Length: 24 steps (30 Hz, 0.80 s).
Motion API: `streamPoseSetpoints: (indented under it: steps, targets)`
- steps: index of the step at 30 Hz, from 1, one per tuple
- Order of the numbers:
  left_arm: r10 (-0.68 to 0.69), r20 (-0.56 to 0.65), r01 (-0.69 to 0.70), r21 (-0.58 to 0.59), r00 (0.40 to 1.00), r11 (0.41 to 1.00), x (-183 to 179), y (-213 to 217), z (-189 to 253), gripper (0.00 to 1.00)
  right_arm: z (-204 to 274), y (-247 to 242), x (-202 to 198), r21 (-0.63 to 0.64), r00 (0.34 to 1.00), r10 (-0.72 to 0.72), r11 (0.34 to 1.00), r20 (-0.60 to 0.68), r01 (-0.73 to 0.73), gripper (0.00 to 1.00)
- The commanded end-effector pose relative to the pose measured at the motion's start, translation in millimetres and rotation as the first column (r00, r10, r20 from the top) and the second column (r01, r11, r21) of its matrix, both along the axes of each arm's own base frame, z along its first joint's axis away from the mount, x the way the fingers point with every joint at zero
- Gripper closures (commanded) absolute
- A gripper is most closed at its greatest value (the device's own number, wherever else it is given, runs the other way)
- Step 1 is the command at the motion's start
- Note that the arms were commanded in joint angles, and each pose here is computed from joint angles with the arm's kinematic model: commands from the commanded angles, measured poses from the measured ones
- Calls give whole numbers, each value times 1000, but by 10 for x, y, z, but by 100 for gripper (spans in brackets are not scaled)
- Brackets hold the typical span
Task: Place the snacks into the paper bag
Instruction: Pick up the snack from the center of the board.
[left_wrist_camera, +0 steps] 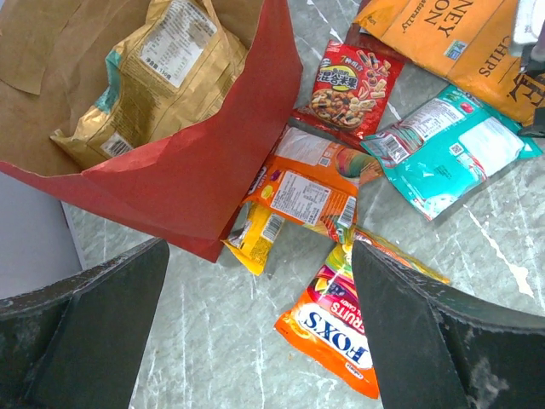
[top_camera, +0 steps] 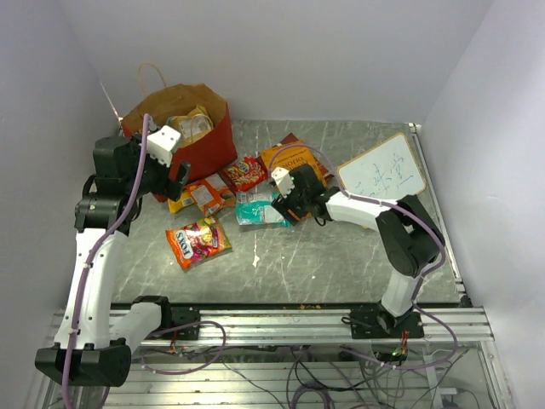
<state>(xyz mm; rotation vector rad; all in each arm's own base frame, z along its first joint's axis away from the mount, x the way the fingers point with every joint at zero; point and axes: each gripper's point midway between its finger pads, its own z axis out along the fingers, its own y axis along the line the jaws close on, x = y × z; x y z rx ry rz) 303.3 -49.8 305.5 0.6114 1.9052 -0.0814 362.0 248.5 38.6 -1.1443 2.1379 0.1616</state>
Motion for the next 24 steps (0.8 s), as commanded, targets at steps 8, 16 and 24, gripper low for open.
streamPoseSetpoints:
  steps: [8, 16, 24]
  targets:
    - [-89, 4, 89, -44, 996, 995, -47, -172, -57, 0, -248, -183, 88, -145, 993, -109, 983, 51, 116, 41]
    - [-140, -20, 139, -73, 990, 988, -98, -275, -167, 4, -198, -125, 10, -105, 995, -93, 990, 19, 95, 77]
    - [-290, -69, 289, -30, 954, 957, -164, -519, -325, 7, 201, -81, -5, -31, 997, -56, 998, 51, 58, 100]
